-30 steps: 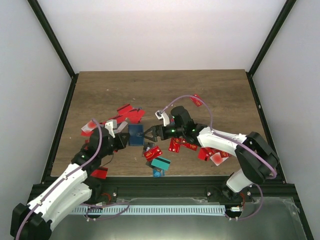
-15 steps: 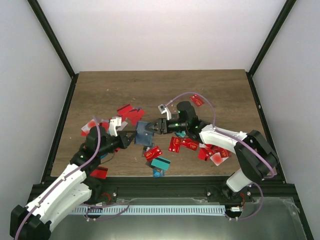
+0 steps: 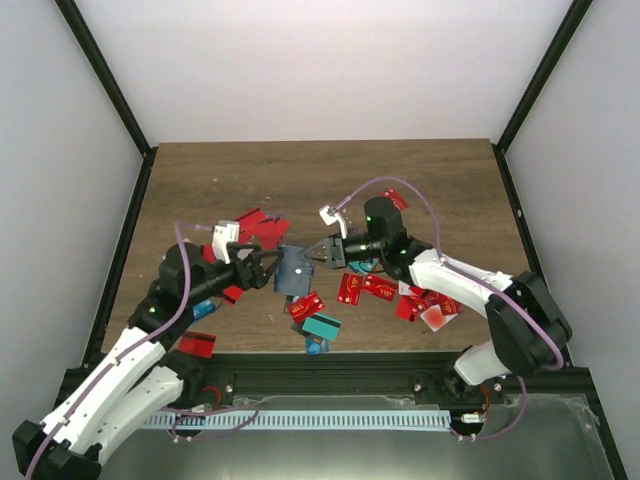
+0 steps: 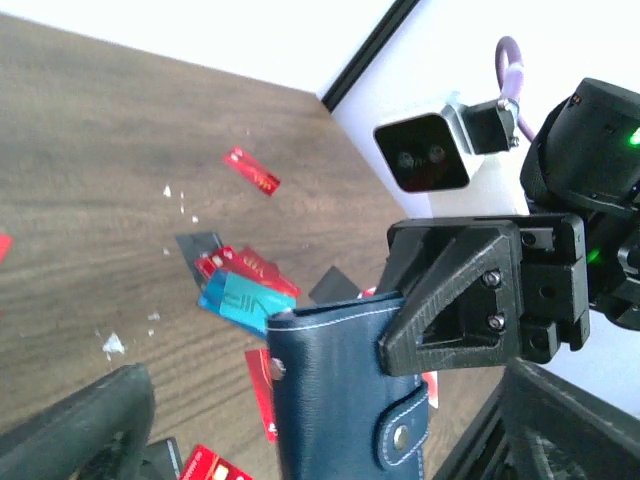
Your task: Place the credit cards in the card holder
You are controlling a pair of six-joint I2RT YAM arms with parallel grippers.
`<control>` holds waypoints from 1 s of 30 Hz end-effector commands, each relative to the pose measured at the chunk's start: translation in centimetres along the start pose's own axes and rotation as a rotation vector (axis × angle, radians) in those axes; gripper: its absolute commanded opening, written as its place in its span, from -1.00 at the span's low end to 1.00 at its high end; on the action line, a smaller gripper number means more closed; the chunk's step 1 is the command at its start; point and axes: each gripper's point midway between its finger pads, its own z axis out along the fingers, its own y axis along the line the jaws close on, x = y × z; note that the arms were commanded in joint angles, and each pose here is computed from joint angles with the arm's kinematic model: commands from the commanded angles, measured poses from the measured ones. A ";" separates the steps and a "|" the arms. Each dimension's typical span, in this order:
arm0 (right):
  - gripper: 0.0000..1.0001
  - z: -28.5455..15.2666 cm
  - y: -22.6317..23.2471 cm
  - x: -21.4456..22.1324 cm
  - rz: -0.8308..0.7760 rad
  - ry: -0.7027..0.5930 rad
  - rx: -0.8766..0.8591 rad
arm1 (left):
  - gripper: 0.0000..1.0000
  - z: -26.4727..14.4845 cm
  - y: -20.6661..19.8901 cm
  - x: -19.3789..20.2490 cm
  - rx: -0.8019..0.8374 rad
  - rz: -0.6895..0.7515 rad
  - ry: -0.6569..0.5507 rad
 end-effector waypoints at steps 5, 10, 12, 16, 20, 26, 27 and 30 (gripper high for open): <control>-0.99 -2.6 5.6 -0.8 -0.244 0.012 -0.091 | 1.00 -3.0 -1.5 -1.3 0.099 0.014 -0.206; -0.99 -3.2 7.6 0.0 -0.305 0.051 -0.158 | 0.94 -2.2 -4.5 1.3 0.282 0.032 -0.021; -0.99 -3.4 8.1 0.1 -0.321 0.067 -0.177 | 0.88 -2.3 -5.5 2.1 0.366 0.042 0.000; -0.99 -3.6 8.9 0.2 -0.342 0.086 -0.198 | 0.64 -2.5 -6.6 3.2 0.470 0.045 0.035; -0.99 -3.8 9.3 0.0 -0.351 0.082 -0.197 | 0.31 -2.7 -7.2 3.3 0.507 0.050 0.035; -0.99 -3.8 9.6 0.0 -0.347 0.088 -0.209 | 0.01 -2.4 -7.3 3.6 0.533 0.045 0.043; -0.99 -3.8 9.7 -0.1 -0.348 0.087 -0.210 | -0.02 -2.2 -7.4 3.7 0.538 0.047 0.044; -0.99 -3.8 9.8 0.0 -0.351 0.087 -0.212 | -0.09 -1.9 -7.7 3.8 0.552 0.028 0.052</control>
